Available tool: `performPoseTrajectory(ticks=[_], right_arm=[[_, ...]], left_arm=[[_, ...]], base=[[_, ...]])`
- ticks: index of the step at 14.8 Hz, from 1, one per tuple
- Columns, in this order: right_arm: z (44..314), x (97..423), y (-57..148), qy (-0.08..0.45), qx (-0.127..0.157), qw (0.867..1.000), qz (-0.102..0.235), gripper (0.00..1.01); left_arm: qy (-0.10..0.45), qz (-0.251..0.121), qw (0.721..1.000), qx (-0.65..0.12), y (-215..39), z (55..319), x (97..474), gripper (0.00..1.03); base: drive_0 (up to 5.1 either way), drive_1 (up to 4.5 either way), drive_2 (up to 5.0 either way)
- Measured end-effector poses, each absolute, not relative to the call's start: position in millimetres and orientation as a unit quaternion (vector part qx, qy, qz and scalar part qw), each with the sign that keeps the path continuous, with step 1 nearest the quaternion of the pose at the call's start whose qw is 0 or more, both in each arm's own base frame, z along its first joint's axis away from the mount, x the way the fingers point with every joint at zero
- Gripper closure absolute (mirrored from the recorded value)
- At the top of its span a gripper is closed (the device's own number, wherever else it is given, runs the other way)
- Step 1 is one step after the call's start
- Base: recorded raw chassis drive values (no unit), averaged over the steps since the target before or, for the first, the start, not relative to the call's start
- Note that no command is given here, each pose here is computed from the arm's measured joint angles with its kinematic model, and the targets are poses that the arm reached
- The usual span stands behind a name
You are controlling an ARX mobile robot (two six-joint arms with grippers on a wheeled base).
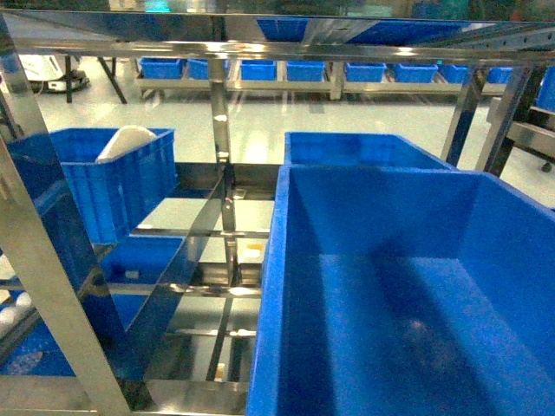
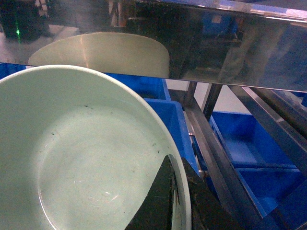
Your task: Place green bowl on second shelf with right arm
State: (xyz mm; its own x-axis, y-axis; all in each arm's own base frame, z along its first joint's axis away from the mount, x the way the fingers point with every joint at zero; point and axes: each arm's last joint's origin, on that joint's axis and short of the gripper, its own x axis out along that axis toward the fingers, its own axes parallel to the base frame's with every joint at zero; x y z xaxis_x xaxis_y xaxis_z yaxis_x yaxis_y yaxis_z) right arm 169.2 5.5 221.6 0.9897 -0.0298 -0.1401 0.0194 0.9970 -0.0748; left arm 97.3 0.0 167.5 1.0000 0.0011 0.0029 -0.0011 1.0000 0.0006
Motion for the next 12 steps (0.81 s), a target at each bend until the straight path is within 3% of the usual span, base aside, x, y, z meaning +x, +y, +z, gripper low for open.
performPoseTrajectory(ticks=[4,7,12], right_arm=[[220.2,171.7,3.1,0.060,-0.032,0.997,-0.024,0.99],[201.3,186.6,-8.7,0.095,-0.002,0.994,-0.058,0.99],[164.6,211.8,7.2,0.156,0.025,0.987,-0.039,0.99]], left_arm=[[-0.002,0.000,1.000,0.000,0.0,167.6,97.3,0.05],[-0.002,0.001,1.000,0.000,0.0,167.6,97.3,0.05],[-0.002,0.001,1.000,0.000,0.0,167.6,97.3,0.05]], base=[[0.0,0.00,0.0],[0.0,0.00,0.0],[0.0,0.00,0.0]])
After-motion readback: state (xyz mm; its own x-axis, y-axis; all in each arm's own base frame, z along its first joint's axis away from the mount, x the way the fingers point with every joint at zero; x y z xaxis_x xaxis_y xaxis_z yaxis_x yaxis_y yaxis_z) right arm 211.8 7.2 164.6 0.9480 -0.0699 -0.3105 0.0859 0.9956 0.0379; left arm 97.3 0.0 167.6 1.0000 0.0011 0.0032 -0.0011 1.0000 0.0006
